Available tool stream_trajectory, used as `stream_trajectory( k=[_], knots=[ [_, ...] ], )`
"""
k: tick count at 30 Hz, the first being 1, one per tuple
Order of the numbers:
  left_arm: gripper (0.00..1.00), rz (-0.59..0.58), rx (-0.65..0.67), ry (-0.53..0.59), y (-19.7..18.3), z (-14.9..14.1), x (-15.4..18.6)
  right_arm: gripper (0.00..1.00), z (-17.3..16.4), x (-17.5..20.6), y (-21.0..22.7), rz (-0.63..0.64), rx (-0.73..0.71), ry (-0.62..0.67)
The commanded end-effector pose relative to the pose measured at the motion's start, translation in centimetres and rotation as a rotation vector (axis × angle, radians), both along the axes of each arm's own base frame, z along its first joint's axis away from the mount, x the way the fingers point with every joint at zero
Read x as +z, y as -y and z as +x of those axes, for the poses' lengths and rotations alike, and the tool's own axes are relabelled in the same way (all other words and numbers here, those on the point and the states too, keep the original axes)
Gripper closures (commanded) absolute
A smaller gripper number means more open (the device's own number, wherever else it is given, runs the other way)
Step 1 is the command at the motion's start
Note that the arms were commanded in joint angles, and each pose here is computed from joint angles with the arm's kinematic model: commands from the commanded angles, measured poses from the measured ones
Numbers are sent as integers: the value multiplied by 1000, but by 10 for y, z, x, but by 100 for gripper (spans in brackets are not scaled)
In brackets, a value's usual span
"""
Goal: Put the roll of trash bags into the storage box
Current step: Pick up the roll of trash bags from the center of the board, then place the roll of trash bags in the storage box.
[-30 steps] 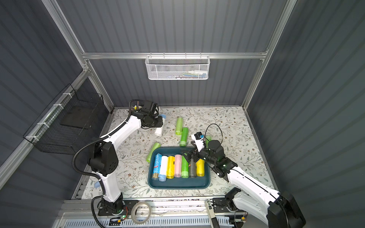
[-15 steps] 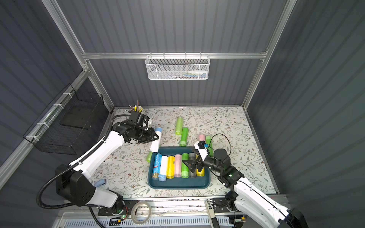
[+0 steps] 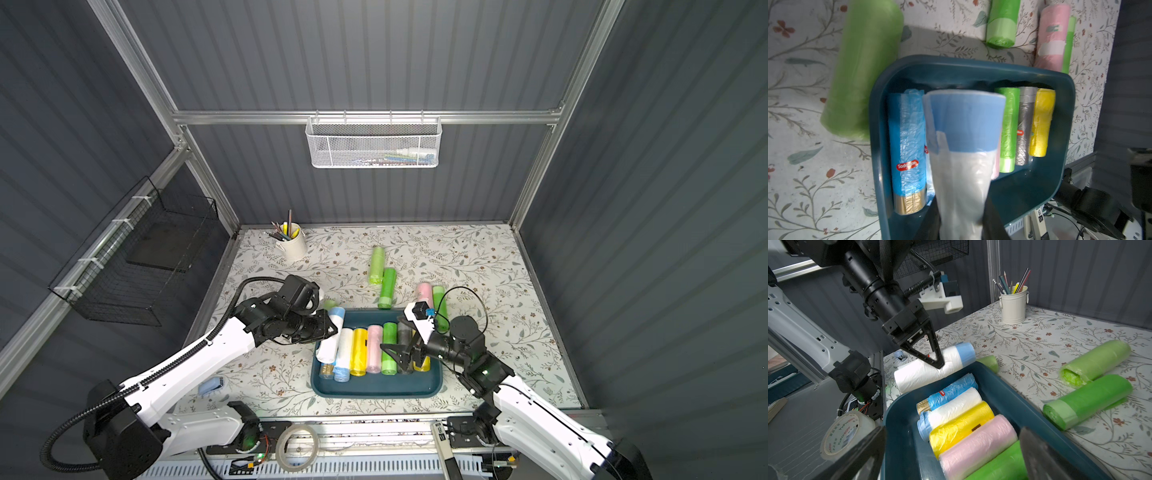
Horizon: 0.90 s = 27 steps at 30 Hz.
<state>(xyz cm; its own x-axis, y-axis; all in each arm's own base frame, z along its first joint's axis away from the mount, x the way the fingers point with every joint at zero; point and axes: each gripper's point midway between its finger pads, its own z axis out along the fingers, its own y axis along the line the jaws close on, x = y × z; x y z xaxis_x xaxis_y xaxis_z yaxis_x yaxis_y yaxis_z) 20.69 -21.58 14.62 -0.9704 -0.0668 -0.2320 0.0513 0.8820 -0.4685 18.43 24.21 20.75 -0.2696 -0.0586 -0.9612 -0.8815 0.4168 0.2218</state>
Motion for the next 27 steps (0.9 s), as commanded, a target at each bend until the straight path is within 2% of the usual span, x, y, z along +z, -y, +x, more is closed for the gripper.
stream_trajectory(
  k=[1,16,27],
  knots=[
    [74,-31,41,50,4,4,4,1,0,-1,-1,-1,-1,17],
    [73,29,68,65,-2,-3,-16,1,2,-7,-4,-19,6,2],
    [72,72,28,30,3,-9,-40,1,3,-6,-1,-20,-12,11]
  ],
)
